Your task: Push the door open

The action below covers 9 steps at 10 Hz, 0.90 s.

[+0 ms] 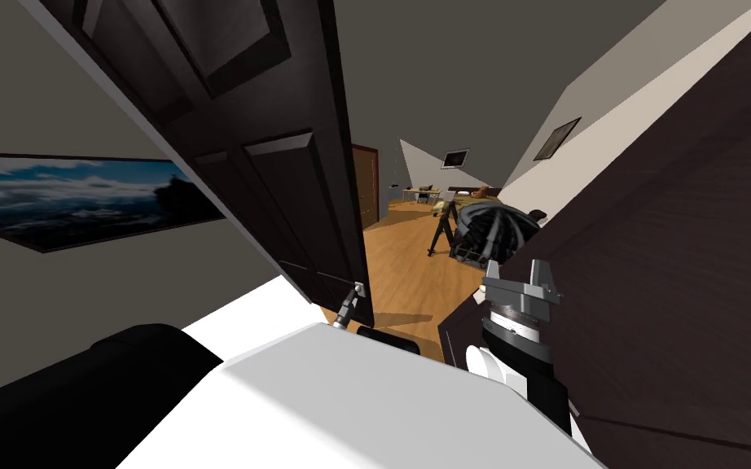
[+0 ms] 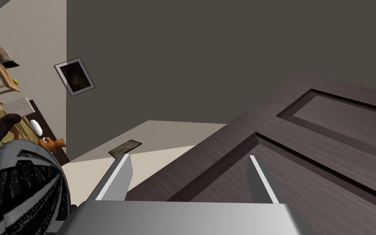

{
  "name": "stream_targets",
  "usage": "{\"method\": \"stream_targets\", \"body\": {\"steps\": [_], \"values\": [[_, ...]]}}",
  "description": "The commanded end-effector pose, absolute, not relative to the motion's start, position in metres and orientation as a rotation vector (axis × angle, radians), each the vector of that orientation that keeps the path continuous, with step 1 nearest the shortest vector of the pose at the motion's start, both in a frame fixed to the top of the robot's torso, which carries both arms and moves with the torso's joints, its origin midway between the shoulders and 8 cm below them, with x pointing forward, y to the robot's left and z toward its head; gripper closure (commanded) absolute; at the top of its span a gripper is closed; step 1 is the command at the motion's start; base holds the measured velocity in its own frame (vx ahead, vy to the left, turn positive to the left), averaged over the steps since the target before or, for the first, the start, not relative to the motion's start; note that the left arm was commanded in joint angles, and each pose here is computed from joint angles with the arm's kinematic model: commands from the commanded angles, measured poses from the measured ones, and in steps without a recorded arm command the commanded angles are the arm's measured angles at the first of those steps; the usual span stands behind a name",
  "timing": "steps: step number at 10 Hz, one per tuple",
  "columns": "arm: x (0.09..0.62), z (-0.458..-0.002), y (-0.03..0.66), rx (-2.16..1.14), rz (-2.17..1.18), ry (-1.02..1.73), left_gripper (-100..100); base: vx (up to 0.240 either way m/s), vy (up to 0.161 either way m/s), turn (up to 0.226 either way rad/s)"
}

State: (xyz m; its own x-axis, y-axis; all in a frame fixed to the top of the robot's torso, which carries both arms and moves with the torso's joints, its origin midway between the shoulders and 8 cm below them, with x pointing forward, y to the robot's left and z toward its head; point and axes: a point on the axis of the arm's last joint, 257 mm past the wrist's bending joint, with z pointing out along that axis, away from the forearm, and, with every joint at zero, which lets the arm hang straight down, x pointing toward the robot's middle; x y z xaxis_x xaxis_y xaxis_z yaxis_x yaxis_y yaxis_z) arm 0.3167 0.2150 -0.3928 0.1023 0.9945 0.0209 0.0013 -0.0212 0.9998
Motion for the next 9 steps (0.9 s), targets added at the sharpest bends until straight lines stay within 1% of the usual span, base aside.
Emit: {"method": "stream_targets", "body": {"steps": [1, 2, 3, 4, 9], "values": [[0.3212, -0.392, 0.2127, 1.266, 1.148, 1.13, -100, 0.229, 0.008, -0.014], [0.3236, -0.3915, 0.2104, 1.259, 1.148, 1.135, -100, 0.186, -0.026, 0.003], [0.3222, -0.3923, 0.2119, 1.262, 1.148, 1.132, -100, 0.089, -0.017, 0.001], [0.3222, -0.3923, 0.2119, 1.262, 1.148, 1.132, 100, -0.011, 0.004, 0.002], [0.3222, -0.3923, 0.2119, 1.262, 1.148, 1.132, 100, -0.02, 0.003, -0.001]]}}
